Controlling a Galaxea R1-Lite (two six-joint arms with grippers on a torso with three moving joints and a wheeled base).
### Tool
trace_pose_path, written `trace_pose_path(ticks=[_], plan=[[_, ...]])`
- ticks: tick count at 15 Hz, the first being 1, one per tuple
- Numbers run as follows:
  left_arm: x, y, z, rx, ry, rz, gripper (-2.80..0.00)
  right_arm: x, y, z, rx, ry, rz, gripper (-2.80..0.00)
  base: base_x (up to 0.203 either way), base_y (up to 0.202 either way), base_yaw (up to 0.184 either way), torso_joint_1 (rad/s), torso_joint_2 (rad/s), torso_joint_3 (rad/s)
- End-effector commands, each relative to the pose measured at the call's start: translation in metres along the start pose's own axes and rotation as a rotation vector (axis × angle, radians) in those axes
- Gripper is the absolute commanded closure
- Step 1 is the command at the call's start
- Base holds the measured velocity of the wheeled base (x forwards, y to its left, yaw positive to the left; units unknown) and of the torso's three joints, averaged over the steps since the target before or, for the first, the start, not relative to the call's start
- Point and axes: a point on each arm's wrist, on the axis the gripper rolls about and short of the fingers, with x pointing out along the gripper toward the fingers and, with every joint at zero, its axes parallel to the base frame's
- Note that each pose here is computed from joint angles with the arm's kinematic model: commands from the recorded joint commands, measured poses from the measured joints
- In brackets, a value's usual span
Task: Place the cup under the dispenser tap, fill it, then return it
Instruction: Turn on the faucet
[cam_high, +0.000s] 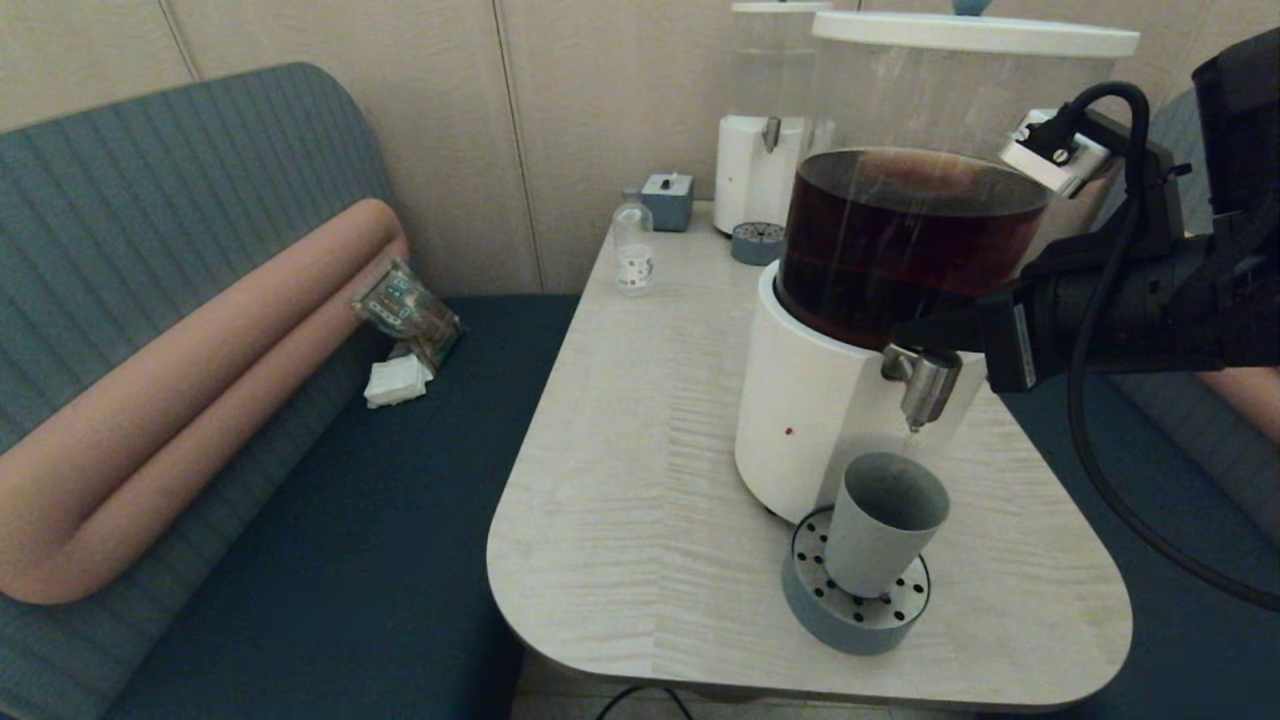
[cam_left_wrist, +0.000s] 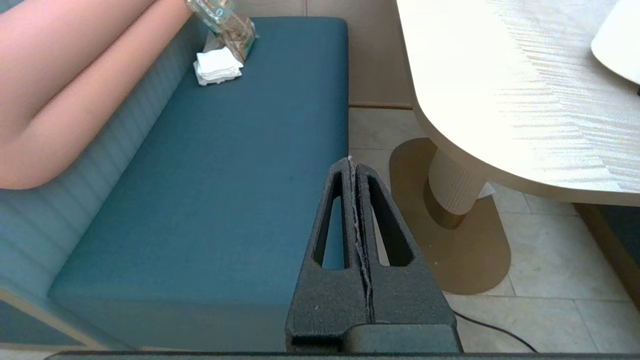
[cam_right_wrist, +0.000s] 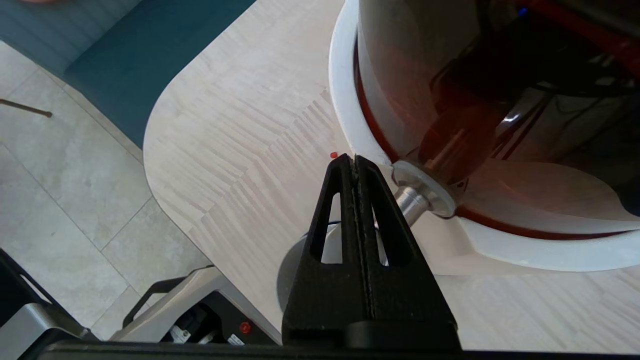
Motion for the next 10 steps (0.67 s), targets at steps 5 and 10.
trace_pose_path(ticks=[5, 10], plan=[[0.0001, 0.0000, -0.0004, 0.000, 0.001, 0.000, 0.00, -0.0060, 0.0026, 0.0009, -0.006, -0.010, 0.006, 0.00, 0.000, 0.000, 0.000, 0.000, 0.00, 0.000], [0.0001, 0.0000, -0.0004, -0.001, 0.001, 0.000, 0.00, -0.0104, 0.0038, 0.0002, -0.008, -0.021, 0.005, 0.00, 0.000, 0.000, 0.000, 0.000, 0.00, 0.000]])
